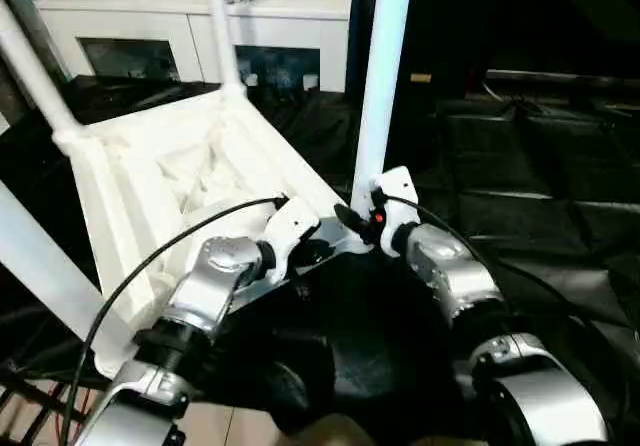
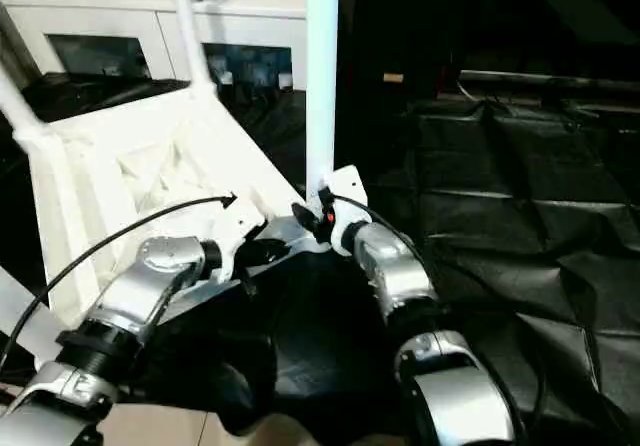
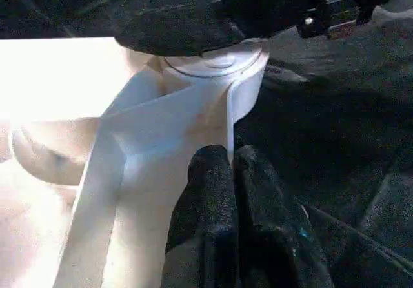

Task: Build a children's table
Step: Rotate leg to tighten

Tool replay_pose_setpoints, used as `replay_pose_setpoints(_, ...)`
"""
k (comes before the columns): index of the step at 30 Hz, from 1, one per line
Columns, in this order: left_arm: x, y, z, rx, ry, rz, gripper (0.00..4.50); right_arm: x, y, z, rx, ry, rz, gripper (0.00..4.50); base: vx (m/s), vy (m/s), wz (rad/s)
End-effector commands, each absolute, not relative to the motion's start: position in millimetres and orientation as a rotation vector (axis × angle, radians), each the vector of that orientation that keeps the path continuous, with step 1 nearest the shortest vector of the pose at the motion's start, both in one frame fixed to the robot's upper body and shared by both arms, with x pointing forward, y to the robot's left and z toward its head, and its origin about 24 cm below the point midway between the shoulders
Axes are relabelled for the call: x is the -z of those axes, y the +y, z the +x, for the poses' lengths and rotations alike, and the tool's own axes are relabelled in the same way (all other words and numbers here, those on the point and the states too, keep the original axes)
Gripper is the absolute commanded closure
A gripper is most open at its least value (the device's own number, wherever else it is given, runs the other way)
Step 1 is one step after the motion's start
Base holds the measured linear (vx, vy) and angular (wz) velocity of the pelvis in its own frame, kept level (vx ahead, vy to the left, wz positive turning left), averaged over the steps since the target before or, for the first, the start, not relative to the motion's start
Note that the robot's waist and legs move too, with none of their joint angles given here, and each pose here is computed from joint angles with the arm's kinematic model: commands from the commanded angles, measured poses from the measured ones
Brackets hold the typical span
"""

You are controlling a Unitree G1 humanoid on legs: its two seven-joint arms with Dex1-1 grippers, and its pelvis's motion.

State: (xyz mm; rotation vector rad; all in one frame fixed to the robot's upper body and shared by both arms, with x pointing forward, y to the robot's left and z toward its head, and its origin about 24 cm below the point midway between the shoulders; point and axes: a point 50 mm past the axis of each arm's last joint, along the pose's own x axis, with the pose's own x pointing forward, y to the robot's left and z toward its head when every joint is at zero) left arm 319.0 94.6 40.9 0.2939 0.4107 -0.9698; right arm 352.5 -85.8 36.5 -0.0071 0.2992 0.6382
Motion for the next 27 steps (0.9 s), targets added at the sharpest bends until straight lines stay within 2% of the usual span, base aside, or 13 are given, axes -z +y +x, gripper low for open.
replay_pose_setpoints(1, -47.7, 60.0, 312.1, 1.096, 0.352, 0.276, 4.50, -12.1, -53.6, 333.8, -0.765, 0.427, 0.042, 2.08, 0.000, 0.000, 0.00)
replay_pose_setpoints(2, -47.7, 60.0, 312.1, 1.096, 0.352, 0.276, 4.50, -12.1, -53.6, 333.8, -0.765, 0.427, 0.042, 2.08, 0.000, 0.000, 0.00)
replay_pose_setpoints(4, -47.8, 60.4, 312.3, 1.093, 0.351, 0.273, 4.50, -15.3, -52.0, 334.1, -0.793, 0.404, 0.043, 1.72, 0.000, 0.000, 0.00)
replay_pose_setpoints(8, -51.3, 71.7, 308.2, 1.189, 0.325, 0.283, 4.50, -24.5, -64.6, 334.1, -0.942, 0.349, -0.057, 1.59, 0.000, 0.000, 0.00)
replay_pose_setpoints(9, -51.3, 71.7, 308.2, 1.189, 0.325, 0.283, 4.50, -24.5, -64.6, 334.1, -0.942, 0.349, -0.057, 1.31, 0.000, 0.000, 0.00)
replay_pose_setpoints(12, -51.3, 73.3, 307.0, 1.205, 0.328, 0.284, 4.50, -24.6, -67.0, 333.7, -0.962, 0.349, -0.076, 1.31, 0.000, 0.000, 0.00)
replay_pose_setpoints(13, -52.6, 79.1, 304.7, 1.250, 0.325, 0.285, 4.50, -26.1, -76.9, 330.1, -1.061, 0.336, -0.115, 1.31, 0.000, 0.000, 0.00)
replay_pose_setpoints(14, -52.6, 79.1, 304.7, 1.250, 0.325, 0.285, 4.50, -26.1, -76.9, 330.1, -1.061, 0.336, -0.115, 1.31, 0.000, 0.000, 0.00)
replay_pose_setpoints(17, -54.9, 90.5, 301.9, 1.312, 0.330, 0.281, 4.50, -30.2, -95.3, 321.9, -1.243, 0.342, -0.139, 1.31, 0.000, 0.000, 0.00)
replay_pose_setpoints(19, -54.9, 90.5, 301.9, 1.312, 0.330, 0.281, 4.50, -30.2, -95.3, 321.9, -1.243, 0.342, -0.139, 1.31, 0.000, 0.000, 0.00)
replay_pose_setpoints(22, -56.6, 105.9, 298.1, 1.383, 0.357, 0.295, 4.50, -35.6, -111.6, 310.8, -1.433, 0.380, -0.148, 1.31, 0.000, 0.000, 0.00)
replay_pose_setpoints(27, -58.8, 116.6, 293.9, 1.444, 0.375, 0.296, 4.50, -38.9, -118.7, 305.9, -1.519, 0.402, -0.154, 1.31, 0.000, 0.000, 0.00)
